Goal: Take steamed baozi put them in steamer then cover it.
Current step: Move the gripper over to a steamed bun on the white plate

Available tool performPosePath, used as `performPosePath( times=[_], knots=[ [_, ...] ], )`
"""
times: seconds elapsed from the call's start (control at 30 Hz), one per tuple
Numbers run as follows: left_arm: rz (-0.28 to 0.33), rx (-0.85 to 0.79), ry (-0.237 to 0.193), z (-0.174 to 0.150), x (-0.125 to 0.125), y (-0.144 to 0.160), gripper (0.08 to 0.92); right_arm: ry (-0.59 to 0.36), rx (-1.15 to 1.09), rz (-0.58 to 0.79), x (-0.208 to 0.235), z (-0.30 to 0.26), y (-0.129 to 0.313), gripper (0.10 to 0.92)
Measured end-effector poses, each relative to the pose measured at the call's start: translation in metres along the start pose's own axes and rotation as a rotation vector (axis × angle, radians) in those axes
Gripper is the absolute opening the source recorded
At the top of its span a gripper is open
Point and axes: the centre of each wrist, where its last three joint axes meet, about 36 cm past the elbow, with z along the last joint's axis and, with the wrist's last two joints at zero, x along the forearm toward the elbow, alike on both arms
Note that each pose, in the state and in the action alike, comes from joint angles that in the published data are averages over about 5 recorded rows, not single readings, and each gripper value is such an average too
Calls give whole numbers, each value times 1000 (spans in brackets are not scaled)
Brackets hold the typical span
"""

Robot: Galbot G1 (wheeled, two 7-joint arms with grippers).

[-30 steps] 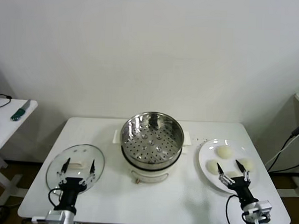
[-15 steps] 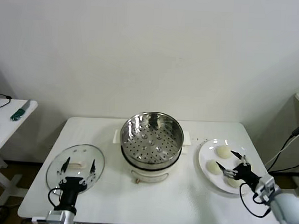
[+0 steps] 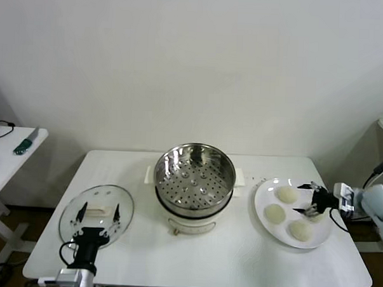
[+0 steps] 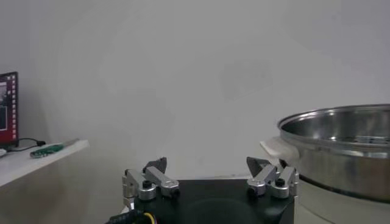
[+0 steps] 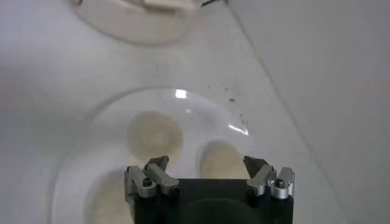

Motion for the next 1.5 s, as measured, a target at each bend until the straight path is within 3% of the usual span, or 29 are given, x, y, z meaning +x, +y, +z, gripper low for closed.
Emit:
performPosePath(
  times=[0.23,0.63,1.2,1.5],
  knots=[
    [-13,9,6,0,-5,0,823,102,74,-95,-21,-17,-45,823],
    [-30,12,19,4,-13,6,823,187,130,-182,-67,-51,-84,823],
    [-32,17,22,5,-18,7,823,242,168,-252,-100,-75,-93,821],
    [-35,18,23,6,-18,8,823,260,185,-257,-103,-77,-95,737]
  ],
)
